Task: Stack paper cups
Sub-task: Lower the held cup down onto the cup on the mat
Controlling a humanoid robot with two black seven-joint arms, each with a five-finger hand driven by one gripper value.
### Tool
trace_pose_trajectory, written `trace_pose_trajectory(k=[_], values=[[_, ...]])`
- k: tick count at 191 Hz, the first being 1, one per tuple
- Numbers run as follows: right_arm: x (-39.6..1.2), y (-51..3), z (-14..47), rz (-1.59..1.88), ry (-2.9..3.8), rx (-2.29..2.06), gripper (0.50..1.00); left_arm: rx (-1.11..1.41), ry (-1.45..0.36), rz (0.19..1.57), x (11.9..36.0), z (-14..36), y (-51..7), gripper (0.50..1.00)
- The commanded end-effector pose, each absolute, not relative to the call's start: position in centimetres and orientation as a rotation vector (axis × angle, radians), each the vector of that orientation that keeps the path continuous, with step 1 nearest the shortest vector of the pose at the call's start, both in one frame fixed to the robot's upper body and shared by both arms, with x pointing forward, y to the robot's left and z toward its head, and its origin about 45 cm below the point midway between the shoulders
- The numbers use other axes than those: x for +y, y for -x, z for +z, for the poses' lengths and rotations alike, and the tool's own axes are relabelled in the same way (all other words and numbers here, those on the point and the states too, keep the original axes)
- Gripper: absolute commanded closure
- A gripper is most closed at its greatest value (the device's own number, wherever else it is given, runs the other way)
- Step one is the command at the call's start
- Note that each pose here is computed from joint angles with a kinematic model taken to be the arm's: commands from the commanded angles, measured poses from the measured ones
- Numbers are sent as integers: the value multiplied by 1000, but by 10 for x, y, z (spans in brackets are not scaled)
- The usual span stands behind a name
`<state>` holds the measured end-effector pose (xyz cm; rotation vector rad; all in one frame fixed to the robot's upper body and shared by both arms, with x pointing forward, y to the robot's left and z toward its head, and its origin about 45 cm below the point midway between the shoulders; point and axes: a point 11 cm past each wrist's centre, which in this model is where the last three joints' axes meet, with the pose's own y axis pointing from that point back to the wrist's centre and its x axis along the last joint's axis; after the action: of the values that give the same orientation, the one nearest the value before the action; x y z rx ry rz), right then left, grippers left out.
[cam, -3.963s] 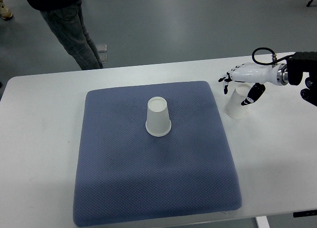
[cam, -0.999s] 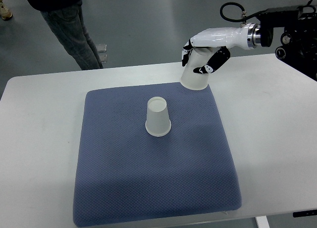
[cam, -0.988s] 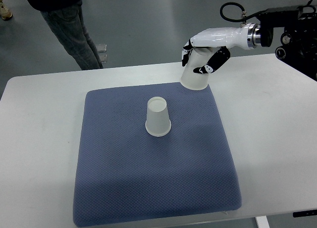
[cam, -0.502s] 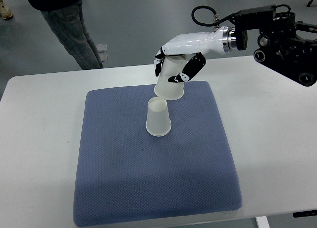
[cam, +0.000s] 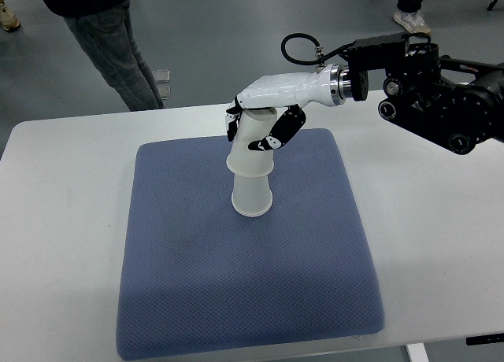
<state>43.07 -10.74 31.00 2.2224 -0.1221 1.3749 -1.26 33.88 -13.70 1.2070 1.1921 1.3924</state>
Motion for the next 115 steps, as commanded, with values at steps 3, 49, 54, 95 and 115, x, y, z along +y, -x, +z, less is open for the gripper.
trace_pose_trajectory(k=[3,49,54,95,115], values=[[-108,-431,309,1376,-2222,-126,1000,1192,-1206,1392,339,-137,13,500],[-109,-432,307,1388,-2220,-146,1000,1192,-1208,1393,339,-137,13,500],[-109,-432,307,1391,-2220,-149,1000,1192,-1206,1392,339,-137,13,500],[-109,-431,302,1392,-2226,-160,1000,1192,-1206,1392,339,-137,13,500],[-109,-430,300,1391,-2228,-160,1000,1192,-1206,1392,339,-137,13,500]])
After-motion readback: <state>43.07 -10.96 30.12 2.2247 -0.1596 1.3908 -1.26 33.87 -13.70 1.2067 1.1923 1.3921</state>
